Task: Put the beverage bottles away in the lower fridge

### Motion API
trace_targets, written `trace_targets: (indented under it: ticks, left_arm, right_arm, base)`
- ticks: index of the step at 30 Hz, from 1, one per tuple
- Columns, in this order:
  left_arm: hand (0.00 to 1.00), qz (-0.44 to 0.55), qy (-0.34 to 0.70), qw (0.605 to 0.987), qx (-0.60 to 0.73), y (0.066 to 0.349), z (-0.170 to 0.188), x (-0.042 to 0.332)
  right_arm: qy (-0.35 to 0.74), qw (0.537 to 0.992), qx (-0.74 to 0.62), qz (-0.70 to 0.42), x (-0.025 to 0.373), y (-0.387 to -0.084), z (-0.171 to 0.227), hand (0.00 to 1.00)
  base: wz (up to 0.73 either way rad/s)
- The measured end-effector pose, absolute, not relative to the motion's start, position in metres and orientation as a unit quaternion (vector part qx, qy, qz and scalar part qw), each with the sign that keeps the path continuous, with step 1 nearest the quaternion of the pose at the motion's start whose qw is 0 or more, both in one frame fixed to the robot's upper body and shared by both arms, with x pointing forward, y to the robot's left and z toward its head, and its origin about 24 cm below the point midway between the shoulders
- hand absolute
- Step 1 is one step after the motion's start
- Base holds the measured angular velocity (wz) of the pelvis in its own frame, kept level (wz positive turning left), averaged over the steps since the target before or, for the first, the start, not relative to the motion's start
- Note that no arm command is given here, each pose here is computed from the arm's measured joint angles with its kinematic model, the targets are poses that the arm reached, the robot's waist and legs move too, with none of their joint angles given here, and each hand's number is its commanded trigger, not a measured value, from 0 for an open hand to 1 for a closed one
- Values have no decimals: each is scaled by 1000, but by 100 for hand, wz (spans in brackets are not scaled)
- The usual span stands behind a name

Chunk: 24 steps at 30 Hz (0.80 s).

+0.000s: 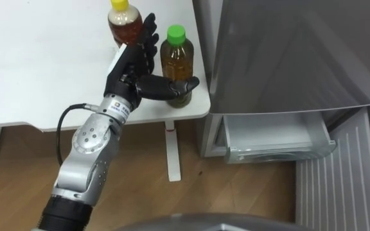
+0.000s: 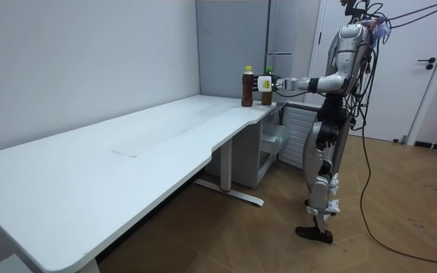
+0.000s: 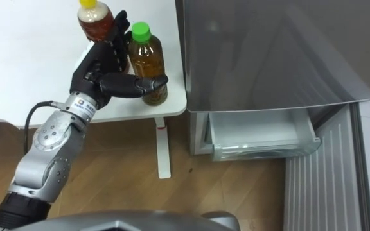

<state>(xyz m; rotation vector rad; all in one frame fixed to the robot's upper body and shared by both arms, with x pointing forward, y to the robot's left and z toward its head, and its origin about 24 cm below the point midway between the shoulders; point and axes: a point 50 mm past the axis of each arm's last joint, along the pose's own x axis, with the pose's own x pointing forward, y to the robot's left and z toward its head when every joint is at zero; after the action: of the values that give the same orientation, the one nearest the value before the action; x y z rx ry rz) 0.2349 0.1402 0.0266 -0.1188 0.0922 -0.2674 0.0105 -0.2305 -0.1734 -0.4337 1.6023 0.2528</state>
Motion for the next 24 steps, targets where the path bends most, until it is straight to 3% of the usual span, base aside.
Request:
trace_targets:
  ticks: [9,10,11,12,13,24]
  left_arm:
    - [0,-131,56,988,-59,141,22,235]
    - [44,-130,57,988,-59,141,22,235]
    - [60,-130,57,988,-59,141,21,235]
    - [84,-130,57,988,-59,141,21,235]
    - [100,-130,57,988,-59,141,21,235]
    - [100,-132,59,988,-58,141,21,235]
  right_arm:
    - [719,660,-183,120,5,-230,-174,0]
    - [719,660,-182,120,4,-229,-174,0]
    - [719,659,-182,120,4,-229,-174,0]
    - [719,659,-182,120,4,-229,-174,0]
    - [719,659,-182,120,4,-229,-174,0]
    - [717,660,-184,126,8,-230,-173,0]
  base:
    - [-1]
    - [-6]
    - [-5]
    - [-5]
    - [-4]
    - [-1]
